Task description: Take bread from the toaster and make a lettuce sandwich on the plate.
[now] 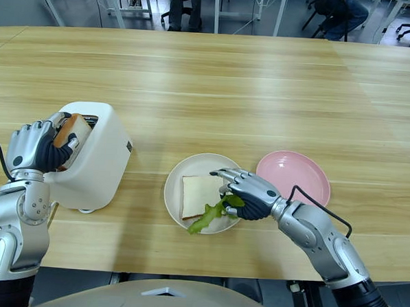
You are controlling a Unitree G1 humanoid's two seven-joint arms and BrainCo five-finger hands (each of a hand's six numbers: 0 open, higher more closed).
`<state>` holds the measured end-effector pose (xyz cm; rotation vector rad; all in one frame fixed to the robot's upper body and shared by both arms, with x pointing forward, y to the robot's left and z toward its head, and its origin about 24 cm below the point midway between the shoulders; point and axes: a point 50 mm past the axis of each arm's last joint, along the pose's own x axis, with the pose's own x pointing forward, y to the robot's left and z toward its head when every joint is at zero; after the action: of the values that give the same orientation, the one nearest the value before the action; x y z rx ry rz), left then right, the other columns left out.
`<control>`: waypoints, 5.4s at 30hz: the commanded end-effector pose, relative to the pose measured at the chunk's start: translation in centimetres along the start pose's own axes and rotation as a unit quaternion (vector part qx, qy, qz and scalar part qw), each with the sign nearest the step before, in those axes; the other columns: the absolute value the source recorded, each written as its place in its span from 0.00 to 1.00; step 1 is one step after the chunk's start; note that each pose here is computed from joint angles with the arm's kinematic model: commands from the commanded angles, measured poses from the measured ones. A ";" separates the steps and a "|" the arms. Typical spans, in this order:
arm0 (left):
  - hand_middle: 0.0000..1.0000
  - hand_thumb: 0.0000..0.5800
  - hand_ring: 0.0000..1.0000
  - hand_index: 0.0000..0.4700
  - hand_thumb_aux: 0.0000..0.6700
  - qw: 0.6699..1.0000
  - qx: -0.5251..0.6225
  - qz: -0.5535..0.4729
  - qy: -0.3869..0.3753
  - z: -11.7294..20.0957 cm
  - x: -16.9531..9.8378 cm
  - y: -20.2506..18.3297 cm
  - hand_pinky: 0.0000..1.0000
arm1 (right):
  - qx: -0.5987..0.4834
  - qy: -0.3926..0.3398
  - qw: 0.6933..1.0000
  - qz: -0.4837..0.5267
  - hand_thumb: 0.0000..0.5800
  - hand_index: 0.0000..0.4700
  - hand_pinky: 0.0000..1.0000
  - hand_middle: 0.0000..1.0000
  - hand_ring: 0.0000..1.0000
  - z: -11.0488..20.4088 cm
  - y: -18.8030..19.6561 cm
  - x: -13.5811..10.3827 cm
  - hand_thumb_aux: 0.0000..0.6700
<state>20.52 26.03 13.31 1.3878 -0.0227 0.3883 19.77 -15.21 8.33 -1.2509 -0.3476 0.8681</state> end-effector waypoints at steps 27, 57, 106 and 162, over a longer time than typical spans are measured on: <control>1.00 1.00 1.00 0.98 1.00 0.992 -0.047 0.086 -0.073 2.6 -0.5 2.5 1.00 | -0.090 -0.031 0.994 -0.052 1.00 0.98 0.00 0.00 0.00 -1.4 0.6 7.9 1.00; 1.00 1.00 1.00 0.98 1.00 0.952 -0.117 0.198 -0.202 4.7 -0.4 8.9 1.00 | -0.110 0.012 0.955 -0.276 0.00 0.00 0.00 0.00 0.00 -3.0 -4.0 6.5 0.00; 1.00 1.00 1.00 0.98 1.00 0.753 -0.296 -0.408 -0.422 16.0 1.9 -13.2 1.00 | -0.071 -0.072 0.990 -0.101 0.00 0.00 0.00 0.00 0.00 1.8 7.8 1.2 0.00; 1.00 1.00 1.00 0.98 1.00 0.711 -0.218 -0.453 -0.491 8.3 -10.8 -6.5 1.00 | 0.196 -0.082 0.970 0.119 1.00 0.98 1.00 1.00 1.00 2.2 6.1 -3.9 1.00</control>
<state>14.42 15.29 6.23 0.6795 -0.2638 -1.1321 13.86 -16.40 4.72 -0.6913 -0.1065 1.2013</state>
